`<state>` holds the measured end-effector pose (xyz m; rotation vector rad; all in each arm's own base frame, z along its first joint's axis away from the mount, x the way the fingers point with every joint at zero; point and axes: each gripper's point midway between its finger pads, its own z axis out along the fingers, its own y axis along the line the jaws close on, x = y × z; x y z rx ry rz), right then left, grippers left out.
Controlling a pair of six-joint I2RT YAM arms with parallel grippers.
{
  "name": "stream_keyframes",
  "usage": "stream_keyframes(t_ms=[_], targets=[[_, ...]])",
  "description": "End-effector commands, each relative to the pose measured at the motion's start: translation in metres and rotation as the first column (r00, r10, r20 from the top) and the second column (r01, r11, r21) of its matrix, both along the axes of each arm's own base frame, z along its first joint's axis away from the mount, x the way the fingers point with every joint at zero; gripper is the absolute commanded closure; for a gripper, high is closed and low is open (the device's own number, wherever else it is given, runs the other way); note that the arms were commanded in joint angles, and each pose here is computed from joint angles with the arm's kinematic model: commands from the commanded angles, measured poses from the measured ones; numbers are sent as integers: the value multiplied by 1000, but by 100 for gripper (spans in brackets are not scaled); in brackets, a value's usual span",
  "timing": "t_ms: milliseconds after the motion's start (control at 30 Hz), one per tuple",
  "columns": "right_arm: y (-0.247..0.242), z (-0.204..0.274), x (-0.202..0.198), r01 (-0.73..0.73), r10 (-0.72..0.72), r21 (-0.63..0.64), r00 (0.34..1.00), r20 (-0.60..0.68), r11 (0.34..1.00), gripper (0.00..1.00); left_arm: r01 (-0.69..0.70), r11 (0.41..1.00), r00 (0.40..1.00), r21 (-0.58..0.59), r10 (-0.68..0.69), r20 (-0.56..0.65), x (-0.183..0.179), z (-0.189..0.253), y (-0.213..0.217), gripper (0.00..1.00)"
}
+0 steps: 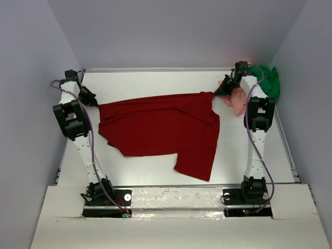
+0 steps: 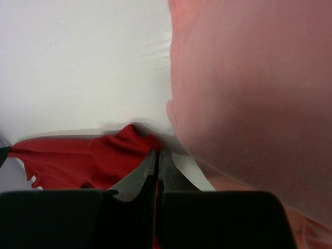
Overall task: Fold and stack the t-shirts
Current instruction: Fold the flattened tshirt in 1/3 of the way
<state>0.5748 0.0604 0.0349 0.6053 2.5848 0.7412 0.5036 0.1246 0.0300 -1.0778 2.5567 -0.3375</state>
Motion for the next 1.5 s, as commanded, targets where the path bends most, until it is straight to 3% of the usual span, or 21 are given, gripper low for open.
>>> stream_keyframes(t_ms=[0,267,533,833,1067,1100,1133,1167,1200,1267,1300,1367,1467], targets=[[-61,40,20,121,-107,-104,985,133,987,100,-45,994,999,100,42,31,1,16,34,100],[-68,41,20,124,-112,-85,985,134,989,100,-60,993,998,99,57,32,-2,17,43,100],[-46,46,22,55,-61,38,986,155,998,100,-57,996,997,66,54,50,6,15,35,100],[40,41,16,-136,118,97,979,167,986,99,2,999,997,40,-6,83,33,18,2,100],[56,43,13,-174,153,108,972,179,979,92,50,998,990,32,-54,129,53,23,-25,96],[56,44,13,-179,157,111,971,182,978,91,54,998,989,29,-58,139,55,25,-27,93],[56,46,14,-182,160,107,969,187,977,76,60,998,987,22,-63,146,58,23,-30,87],[56,48,14,-185,163,101,968,192,978,65,62,998,985,22,-65,158,61,27,-30,73],[55,49,14,-188,168,89,965,199,978,46,63,998,985,24,-66,159,62,28,-30,67],[53,52,14,-187,168,74,964,207,980,32,60,998,984,32,-64,166,62,33,-29,56],[51,56,14,-185,168,64,962,216,981,25,59,997,984,40,-65,168,62,35,-28,44],[49,58,15,-183,170,40,960,224,982,24,52,996,983,67,-63,174,62,42,-23,38],[46,64,16,-179,170,17,956,237,984,23,46,994,983,101,-63,172,58,49,-16,37]])
